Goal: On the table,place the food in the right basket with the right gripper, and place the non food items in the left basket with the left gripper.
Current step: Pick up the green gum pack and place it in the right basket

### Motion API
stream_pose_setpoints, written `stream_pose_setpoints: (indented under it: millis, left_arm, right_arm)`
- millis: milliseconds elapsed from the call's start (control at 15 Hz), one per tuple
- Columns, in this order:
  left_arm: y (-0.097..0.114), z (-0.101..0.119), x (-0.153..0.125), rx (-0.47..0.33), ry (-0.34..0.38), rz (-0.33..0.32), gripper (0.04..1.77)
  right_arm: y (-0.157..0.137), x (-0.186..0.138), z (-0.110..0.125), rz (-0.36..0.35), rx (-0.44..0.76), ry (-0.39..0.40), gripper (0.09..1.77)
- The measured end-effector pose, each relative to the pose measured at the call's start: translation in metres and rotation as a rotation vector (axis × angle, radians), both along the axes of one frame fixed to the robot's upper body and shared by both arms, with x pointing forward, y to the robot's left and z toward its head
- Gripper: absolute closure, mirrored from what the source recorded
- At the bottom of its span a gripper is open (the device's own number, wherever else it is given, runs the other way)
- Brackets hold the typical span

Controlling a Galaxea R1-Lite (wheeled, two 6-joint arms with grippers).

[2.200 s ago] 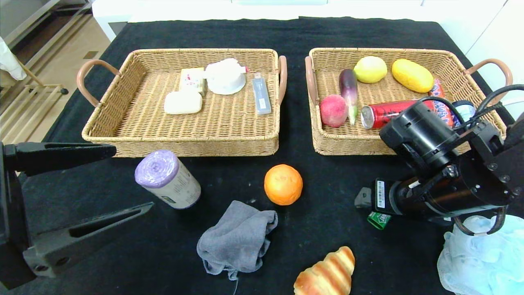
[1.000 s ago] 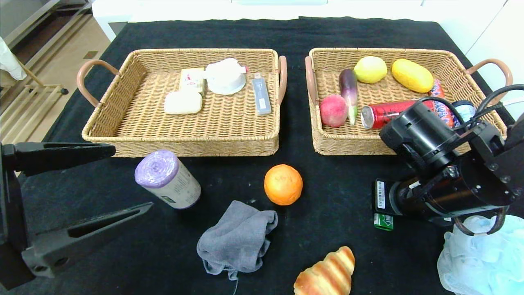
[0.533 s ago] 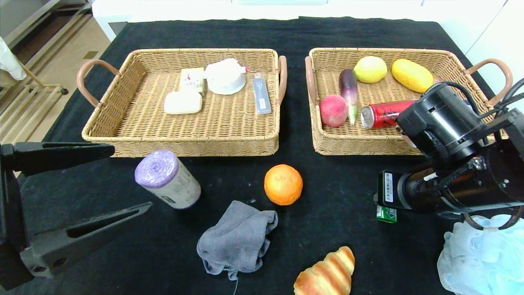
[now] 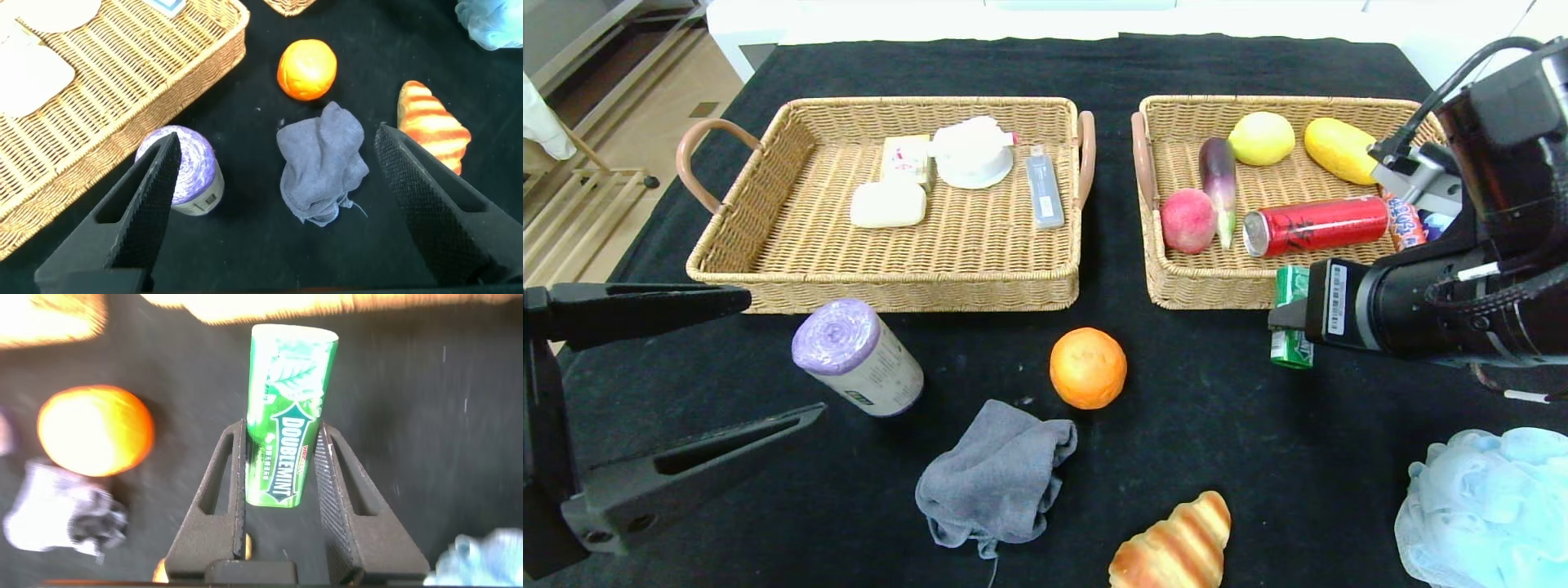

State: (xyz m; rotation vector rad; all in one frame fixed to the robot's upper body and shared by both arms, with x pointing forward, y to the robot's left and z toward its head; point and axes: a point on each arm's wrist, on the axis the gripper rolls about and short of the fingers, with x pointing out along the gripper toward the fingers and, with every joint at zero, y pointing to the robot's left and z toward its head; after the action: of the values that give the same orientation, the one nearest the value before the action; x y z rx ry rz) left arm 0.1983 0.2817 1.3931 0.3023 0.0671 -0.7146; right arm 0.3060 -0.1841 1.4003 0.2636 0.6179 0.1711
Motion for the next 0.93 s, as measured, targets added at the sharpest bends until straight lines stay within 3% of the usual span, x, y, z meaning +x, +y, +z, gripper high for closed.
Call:
stream_pose_setpoints:
  millis: [467, 933]
  left_arm:
    - [0.0, 0.0, 0.0, 0.0, 0.0, -0.001, 0.09]
    - [0.0, 0.0, 0.0, -0.001, -0.002, -0.001, 0.09]
  right_arm:
    - [-0.018, 0.004, 0.027, -0.015, -0.011, -0.127, 1.27]
    - [-0.052, 0.04, 0.04, -0.13, -0.091, -0.26, 1.27]
